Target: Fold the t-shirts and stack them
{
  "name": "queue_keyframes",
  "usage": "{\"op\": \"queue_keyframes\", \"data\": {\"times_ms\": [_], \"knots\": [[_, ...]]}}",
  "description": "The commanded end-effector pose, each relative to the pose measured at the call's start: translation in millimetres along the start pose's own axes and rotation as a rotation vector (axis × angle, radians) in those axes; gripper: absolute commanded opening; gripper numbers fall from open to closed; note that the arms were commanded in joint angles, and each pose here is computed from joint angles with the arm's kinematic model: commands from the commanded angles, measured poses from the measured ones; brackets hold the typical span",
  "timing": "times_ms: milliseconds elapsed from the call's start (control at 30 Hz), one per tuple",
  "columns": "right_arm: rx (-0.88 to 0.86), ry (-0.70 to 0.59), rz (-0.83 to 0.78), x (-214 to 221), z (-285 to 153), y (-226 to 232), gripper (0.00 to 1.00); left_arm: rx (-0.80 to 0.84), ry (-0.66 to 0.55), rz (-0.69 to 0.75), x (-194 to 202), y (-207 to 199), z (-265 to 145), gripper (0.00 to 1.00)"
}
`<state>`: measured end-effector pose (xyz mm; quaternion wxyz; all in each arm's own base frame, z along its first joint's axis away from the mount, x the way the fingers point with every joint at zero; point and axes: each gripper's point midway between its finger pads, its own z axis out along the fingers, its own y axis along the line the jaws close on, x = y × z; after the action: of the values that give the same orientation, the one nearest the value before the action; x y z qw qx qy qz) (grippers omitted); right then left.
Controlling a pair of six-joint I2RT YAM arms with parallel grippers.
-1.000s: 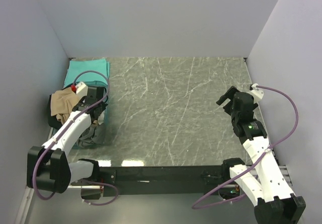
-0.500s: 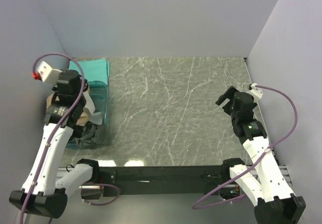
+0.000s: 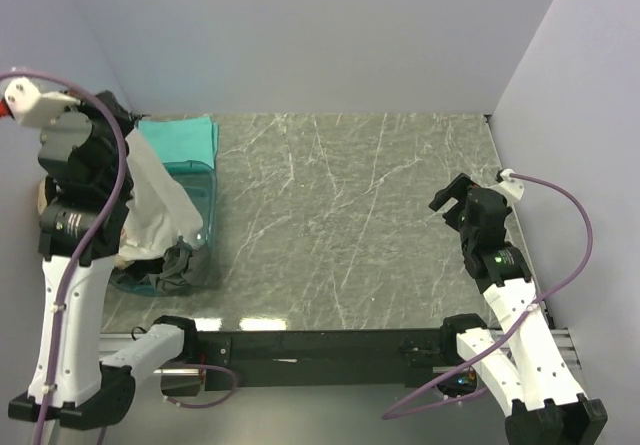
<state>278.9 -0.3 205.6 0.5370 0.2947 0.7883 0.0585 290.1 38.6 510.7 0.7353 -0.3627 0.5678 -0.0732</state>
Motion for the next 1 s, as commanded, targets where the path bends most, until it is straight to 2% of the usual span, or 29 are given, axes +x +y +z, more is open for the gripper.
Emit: {"op": "queue_keyframes", "data": {"times_ms": [0, 267, 500, 733, 967], "knots": [[-0.014, -0.052, 0.009, -11.5, -1.0, 2.8, 0.93, 0.174, -0.001, 0.022, -18.2, -50.4, 6.9, 0.01], [-0.011, -0.043, 0.001, -9.7, 1.8, 3.3, 0.93, 0.359, 0.093, 0.067, -2.8, -110.0, 28.7, 0.01], [-0.015, -0.040, -0.008, -8.4, 4.1, 3.9, 0.93, 0.503, 0.136, 0.028, 6.8, -160.3, 48.7, 0.01], [-0.020, -0.049, -0.009, -9.7, 5.0, 4.9, 0.93, 0.538, -0.030, -0.038, -49.3, -182.9, 47.0, 0.01], [-0.016, -0.040, -0.014, -7.0, 7.6, 4.6, 0.93, 0.661, -0.203, -0.136, -116.7, -197.4, 3.6, 0.01]]}}
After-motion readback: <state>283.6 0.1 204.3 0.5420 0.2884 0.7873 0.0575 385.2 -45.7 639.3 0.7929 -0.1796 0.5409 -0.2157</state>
